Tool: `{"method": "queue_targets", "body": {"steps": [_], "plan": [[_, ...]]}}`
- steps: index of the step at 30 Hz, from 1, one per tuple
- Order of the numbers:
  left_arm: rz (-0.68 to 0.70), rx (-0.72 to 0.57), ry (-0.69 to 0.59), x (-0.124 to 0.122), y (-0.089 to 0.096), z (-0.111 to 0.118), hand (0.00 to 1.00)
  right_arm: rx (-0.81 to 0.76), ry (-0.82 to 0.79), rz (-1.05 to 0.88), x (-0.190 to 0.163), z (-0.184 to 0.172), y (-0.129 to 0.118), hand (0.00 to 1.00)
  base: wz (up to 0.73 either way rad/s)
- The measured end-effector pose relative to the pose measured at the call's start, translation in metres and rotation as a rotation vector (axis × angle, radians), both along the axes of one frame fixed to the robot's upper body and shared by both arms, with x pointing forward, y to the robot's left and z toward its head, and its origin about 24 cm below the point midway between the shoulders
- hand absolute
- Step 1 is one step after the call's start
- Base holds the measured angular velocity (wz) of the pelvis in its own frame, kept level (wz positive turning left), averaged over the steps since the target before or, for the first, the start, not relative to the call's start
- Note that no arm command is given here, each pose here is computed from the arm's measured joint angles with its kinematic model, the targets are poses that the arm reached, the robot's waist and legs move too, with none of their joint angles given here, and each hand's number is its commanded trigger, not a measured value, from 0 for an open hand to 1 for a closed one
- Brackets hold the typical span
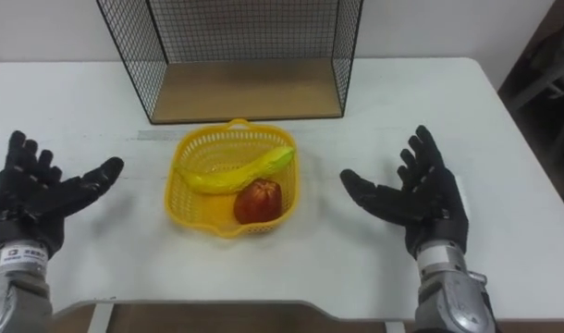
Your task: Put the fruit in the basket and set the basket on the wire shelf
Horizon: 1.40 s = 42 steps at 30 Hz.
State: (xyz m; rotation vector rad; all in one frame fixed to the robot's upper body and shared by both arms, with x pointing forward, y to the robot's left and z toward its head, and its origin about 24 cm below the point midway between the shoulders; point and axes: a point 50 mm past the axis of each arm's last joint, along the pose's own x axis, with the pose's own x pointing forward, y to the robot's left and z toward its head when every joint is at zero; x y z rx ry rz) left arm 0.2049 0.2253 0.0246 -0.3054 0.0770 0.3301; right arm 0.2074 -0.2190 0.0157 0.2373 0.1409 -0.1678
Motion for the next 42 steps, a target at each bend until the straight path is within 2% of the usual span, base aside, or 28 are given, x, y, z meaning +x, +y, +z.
{"method": "queue_targets", "body": {"steps": [5,12,15,21,26,42], "plan": [[-0.116,-0.014,-0.001,0.002,-0.015,-0.003,0.00,0.045,-0.002,0.067,0.001,-0.003,0.015,0.00,-0.02],[-0.176,-0.024,-0.001,0.004,-0.025,-0.005,0.00,0.060,-0.003,0.127,0.003,-0.004,0.028,0.00,0.00],[-0.203,-0.037,0.045,0.004,-0.032,-0.016,0.00,0.067,0.007,0.147,0.004,-0.007,0.032,0.00,-0.04],[-0.223,-0.045,0.076,0.003,-0.038,-0.023,0.00,0.071,0.011,0.156,0.008,-0.008,0.033,0.00,-0.01],[-0.248,-0.053,0.088,0.004,-0.044,-0.027,0.00,0.150,-0.020,0.180,0.016,-0.003,0.042,0.00,-0.01],[-0.275,-0.070,0.105,0.008,-0.047,-0.037,0.00,0.181,-0.010,0.244,0.020,-0.008,0.057,0.00,-0.01]]}}
